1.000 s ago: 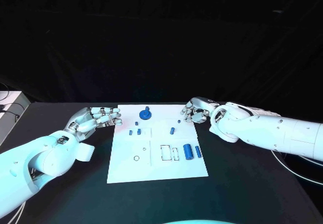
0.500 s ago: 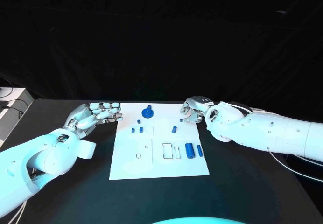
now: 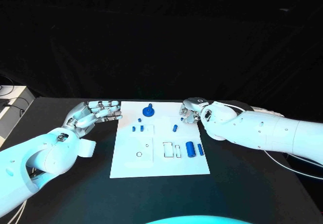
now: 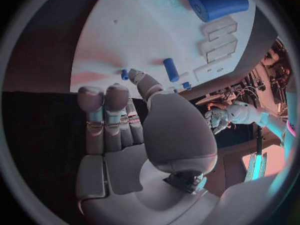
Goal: Assemble the parts on the task board
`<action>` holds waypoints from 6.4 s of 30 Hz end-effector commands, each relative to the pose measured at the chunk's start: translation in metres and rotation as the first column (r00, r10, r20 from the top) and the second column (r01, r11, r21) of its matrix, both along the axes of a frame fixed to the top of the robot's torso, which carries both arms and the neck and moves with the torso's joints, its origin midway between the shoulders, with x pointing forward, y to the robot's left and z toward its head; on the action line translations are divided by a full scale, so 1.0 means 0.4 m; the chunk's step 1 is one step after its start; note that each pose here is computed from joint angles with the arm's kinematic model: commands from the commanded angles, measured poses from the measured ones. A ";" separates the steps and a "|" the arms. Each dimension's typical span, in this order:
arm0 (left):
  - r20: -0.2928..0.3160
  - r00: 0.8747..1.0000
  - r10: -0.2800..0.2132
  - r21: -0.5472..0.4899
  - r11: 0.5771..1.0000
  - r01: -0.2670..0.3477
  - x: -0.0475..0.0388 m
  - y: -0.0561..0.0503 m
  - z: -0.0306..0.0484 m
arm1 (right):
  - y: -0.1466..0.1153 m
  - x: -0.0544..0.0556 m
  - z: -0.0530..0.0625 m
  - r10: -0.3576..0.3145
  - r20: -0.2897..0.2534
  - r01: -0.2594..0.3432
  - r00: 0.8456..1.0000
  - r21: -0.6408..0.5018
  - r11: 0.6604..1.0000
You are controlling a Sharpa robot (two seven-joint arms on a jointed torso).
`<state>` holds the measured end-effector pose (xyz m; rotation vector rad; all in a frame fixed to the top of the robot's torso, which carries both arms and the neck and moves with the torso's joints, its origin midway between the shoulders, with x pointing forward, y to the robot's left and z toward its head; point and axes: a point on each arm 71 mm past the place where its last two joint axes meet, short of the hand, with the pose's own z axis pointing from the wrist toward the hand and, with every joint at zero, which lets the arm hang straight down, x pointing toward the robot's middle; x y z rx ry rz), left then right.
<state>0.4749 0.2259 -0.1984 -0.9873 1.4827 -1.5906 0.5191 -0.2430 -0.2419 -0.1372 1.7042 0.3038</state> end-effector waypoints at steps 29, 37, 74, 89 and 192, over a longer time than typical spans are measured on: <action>0.022 1.000 0.022 0.000 1.000 -0.022 0.001 -0.002 0.004 | 0.016 -0.001 -0.037 0.012 -0.050 -0.013 0.999 -0.027 1.000; 0.022 1.000 0.019 0.001 1.000 -0.019 0.001 -0.004 0.003 | 0.018 0.002 -0.033 -0.004 -0.026 0.003 1.000 -0.014 1.000; 0.021 0.998 0.054 0.013 0.998 -0.054 0.013 0.021 -0.005 | 0.041 -0.052 0.105 0.015 0.113 -0.035 0.993 0.170 0.985; 0.015 0.997 0.076 0.026 0.997 -0.077 0.018 0.011 -0.012 | 0.265 -0.142 0.063 0.260 0.084 -0.265 0.962 0.051 0.963; 0.002 0.995 0.096 0.026 0.995 -0.097 0.026 0.016 -0.019 | 0.215 -0.187 0.038 0.213 0.032 -0.215 0.976 0.210 0.954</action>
